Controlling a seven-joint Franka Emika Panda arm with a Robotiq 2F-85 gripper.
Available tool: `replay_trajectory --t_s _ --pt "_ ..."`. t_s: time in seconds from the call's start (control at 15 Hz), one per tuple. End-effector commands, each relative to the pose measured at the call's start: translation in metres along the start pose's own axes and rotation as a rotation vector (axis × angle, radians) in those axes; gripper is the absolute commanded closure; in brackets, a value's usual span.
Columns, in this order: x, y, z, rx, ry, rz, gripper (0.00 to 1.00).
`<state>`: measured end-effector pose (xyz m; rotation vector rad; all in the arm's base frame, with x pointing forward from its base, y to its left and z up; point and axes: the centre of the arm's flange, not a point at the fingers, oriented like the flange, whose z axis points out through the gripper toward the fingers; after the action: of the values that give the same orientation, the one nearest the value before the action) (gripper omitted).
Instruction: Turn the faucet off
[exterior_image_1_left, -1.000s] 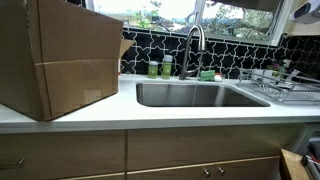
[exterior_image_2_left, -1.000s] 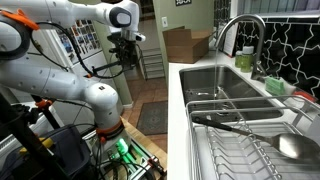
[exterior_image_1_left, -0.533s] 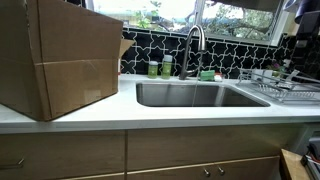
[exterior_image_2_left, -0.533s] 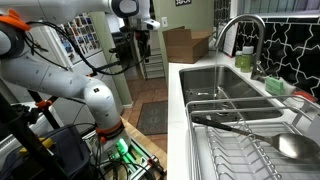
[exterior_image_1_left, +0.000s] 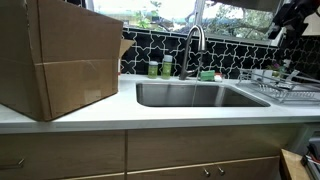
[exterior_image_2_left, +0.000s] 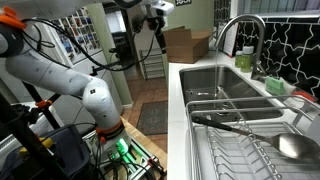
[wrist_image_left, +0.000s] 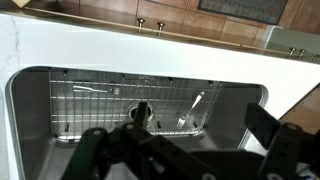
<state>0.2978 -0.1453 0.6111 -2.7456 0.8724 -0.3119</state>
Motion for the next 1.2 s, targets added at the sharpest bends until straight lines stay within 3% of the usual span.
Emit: replay_trajectory --t_s 0.0,0.8,1.0,1.13 --pt "0.004 0.003 -0.001 0.002 0.008 0.009 0.00" --pt "0.023 0.018 -0.001 -0.016 0.008 0.055 0.00" --pt "0.037 0.036 -0.004 -0.048 0.035 0.097 0.00" --pt "0.062 0.066 -0.014 -0.066 0.089 0.145 0.00"
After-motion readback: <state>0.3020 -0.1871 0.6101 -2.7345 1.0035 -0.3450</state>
